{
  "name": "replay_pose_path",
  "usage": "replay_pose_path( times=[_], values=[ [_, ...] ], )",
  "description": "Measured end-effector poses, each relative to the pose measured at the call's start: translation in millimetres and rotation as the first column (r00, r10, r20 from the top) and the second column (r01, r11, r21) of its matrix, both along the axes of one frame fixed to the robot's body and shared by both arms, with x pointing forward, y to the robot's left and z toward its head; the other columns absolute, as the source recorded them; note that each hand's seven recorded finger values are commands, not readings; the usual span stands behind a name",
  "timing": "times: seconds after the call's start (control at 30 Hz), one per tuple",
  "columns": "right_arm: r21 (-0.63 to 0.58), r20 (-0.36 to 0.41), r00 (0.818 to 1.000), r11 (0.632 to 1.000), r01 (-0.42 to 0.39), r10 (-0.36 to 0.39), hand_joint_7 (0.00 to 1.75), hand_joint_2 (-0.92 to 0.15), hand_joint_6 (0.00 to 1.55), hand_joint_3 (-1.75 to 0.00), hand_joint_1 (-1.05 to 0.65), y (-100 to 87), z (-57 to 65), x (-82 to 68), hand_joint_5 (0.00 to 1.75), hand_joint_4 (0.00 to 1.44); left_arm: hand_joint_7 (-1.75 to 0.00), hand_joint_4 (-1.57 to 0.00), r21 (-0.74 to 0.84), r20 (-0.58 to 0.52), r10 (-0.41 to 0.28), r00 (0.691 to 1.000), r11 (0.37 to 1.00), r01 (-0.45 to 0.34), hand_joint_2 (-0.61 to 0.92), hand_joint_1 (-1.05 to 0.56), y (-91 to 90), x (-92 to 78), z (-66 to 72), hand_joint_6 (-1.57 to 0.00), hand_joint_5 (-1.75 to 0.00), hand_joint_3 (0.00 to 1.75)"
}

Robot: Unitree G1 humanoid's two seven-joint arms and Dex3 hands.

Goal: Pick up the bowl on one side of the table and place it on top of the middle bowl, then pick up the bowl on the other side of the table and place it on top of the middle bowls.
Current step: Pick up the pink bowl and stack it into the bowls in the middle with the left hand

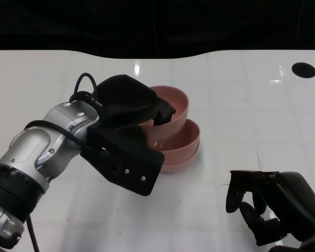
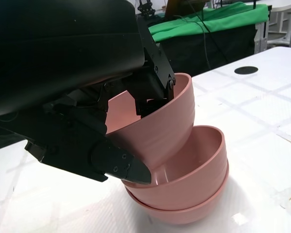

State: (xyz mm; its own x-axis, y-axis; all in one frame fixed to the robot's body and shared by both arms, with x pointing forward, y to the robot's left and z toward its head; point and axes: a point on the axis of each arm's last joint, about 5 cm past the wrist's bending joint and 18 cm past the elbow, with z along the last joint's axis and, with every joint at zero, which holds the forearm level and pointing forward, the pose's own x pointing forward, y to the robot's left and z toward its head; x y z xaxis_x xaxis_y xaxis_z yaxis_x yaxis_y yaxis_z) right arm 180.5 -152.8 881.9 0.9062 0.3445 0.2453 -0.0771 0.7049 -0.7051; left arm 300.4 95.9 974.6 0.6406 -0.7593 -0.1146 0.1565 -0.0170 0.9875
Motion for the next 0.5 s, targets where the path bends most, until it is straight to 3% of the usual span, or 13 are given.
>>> replay_pose_path(
  times=[0.23, 0.33, 0.5],
  values=[
    [0.002, 0.0, 1.0, 1.0, 0.0, 0.0, 1.43, -0.17, 0.87, -1.54, -0.08, 0.4, -0.1, 0.0, 1.75, 0.96, -1.47, -0.86, 0.007, -0.01, -0.039, 0.999, 0.999, 0.039, 0.87, -0.24, -7.2, 0.4, -1.7, -0.77, -1.75, 0.26],
    [0.004, -0.001, 1.0, 1.0, 0.0, 0.0, 1.43, -0.17, 0.86, -1.55, -0.08, 1.2, -0.2, -0.1, 1.75, 0.95, -1.66, -0.88, 0.009, -0.021, -0.044, 0.999, 0.999, 0.044, 0.86, -0.24, -9.2, 1.0, -3.7, -0.69, -1.75, 0.32],
    [0.003, -0.002, 1.0, 1.0, -0.004, 0.004, 1.42, -0.17, 0.86, -1.54, -0.07, 1.9, -0.4, -0.3, 1.75, 0.95, -1.57, -0.88, 0.01, -0.035, -0.053, 0.998, 0.999, 0.053, 0.85, -0.25, -11.6, 1.9, -6.0, -0.7, -1.75, 0.32]
  ],
)
